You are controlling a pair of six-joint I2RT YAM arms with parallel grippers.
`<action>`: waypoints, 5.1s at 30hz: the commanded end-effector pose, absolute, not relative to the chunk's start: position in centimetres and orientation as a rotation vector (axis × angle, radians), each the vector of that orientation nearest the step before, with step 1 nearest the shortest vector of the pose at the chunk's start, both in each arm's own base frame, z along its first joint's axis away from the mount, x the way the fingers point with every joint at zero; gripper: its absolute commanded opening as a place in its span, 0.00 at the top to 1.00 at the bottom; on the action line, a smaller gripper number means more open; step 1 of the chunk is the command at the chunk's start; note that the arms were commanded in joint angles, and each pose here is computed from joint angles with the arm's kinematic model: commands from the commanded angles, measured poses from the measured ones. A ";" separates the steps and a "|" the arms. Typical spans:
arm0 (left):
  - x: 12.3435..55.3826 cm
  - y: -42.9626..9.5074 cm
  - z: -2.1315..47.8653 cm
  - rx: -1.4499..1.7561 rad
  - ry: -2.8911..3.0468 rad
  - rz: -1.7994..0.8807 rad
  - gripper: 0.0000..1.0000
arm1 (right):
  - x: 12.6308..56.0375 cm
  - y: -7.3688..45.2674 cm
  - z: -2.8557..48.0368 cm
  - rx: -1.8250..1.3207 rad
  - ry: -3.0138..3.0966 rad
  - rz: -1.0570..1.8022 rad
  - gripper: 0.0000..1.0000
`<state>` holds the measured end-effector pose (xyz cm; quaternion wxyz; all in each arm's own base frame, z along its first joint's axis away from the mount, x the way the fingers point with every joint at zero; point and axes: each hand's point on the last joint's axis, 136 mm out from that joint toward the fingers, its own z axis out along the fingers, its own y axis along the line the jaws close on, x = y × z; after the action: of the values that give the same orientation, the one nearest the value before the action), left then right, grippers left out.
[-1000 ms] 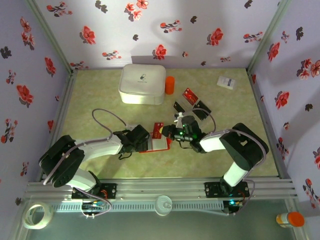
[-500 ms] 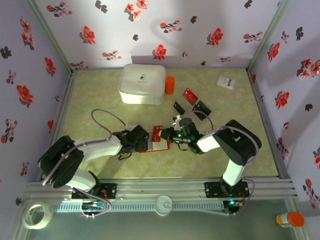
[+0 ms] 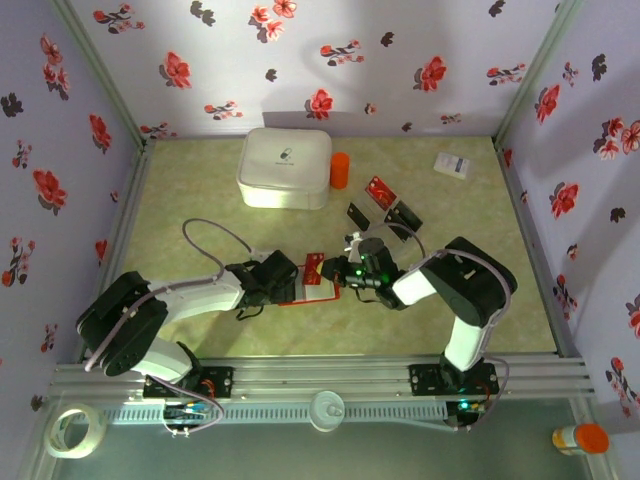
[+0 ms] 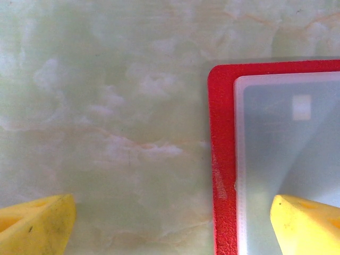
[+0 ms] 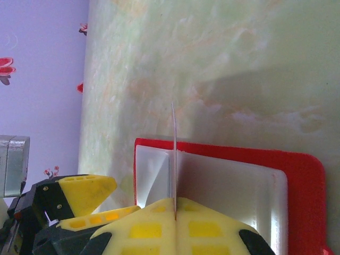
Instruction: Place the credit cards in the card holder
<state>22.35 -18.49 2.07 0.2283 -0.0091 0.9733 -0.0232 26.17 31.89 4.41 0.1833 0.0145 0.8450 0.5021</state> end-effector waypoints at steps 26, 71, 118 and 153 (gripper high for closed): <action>20.8 -16.6 0.9 -0.010 2.727 0.046 0.06 | 23.8 32.3 3.4 -0.001 2.413 1.506 1.00; 20.7 -16.6 1.0 -0.013 2.724 0.038 0.06 | 21.4 30.3 -0.7 -0.128 2.727 1.271 1.00; 20.7 -16.8 0.7 -0.013 2.721 0.030 0.06 | 20.6 30.3 -2.0 -0.212 2.886 1.221 0.95; 20.6 -16.9 0.4 -0.015 2.722 0.019 0.06 | 23.4 31.4 4.3 -0.392 2.805 1.062 0.82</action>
<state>22.28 -18.79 1.95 0.2354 -0.0120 0.9714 -0.0301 23.15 31.21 4.87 0.0568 -0.1270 0.9203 0.3656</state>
